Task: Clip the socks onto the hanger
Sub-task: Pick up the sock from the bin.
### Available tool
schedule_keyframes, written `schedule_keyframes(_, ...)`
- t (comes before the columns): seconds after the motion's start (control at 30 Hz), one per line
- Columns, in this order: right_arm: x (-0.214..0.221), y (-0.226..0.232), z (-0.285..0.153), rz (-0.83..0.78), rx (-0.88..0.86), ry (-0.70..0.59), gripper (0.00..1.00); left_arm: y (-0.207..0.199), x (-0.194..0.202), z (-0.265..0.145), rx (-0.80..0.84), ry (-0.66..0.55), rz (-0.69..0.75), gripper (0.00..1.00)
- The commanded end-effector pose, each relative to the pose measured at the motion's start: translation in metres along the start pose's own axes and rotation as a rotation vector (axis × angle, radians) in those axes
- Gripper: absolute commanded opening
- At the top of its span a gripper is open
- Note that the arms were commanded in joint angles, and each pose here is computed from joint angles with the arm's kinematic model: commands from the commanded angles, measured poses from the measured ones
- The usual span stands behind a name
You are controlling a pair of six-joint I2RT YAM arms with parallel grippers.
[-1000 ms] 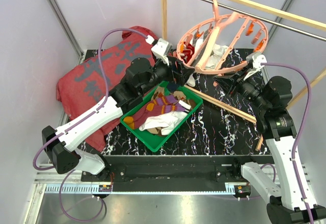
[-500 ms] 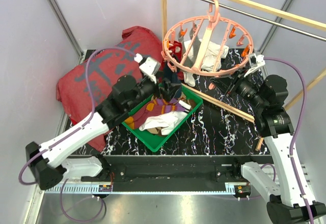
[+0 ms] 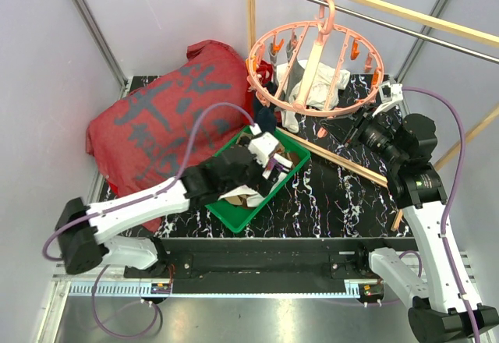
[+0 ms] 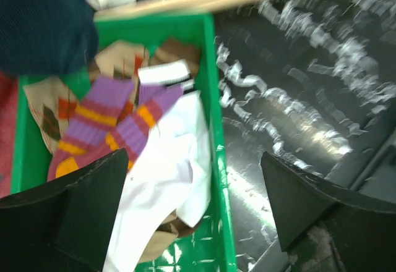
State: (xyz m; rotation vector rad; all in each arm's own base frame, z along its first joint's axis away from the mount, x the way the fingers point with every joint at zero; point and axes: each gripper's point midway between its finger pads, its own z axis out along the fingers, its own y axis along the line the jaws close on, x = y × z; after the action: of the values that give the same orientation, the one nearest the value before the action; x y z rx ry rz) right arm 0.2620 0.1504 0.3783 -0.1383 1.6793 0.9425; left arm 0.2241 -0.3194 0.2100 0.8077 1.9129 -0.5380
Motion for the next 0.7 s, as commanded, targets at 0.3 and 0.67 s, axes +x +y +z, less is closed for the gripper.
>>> schedule_keyframes(0.3, 0.004, -0.001, -0.002, -0.004, 0.009, 0.0, 0.13, 0.018, 0.024, 0.089, -0.222, -0.006, 0.059, 0.81)
schedule_keyframes(0.67, 0.008, -0.003, -0.004, -0.013, 0.015, 0.009, 0.14, 0.039, 0.059, 0.14, -0.225, 0.153, 0.104, 0.72)
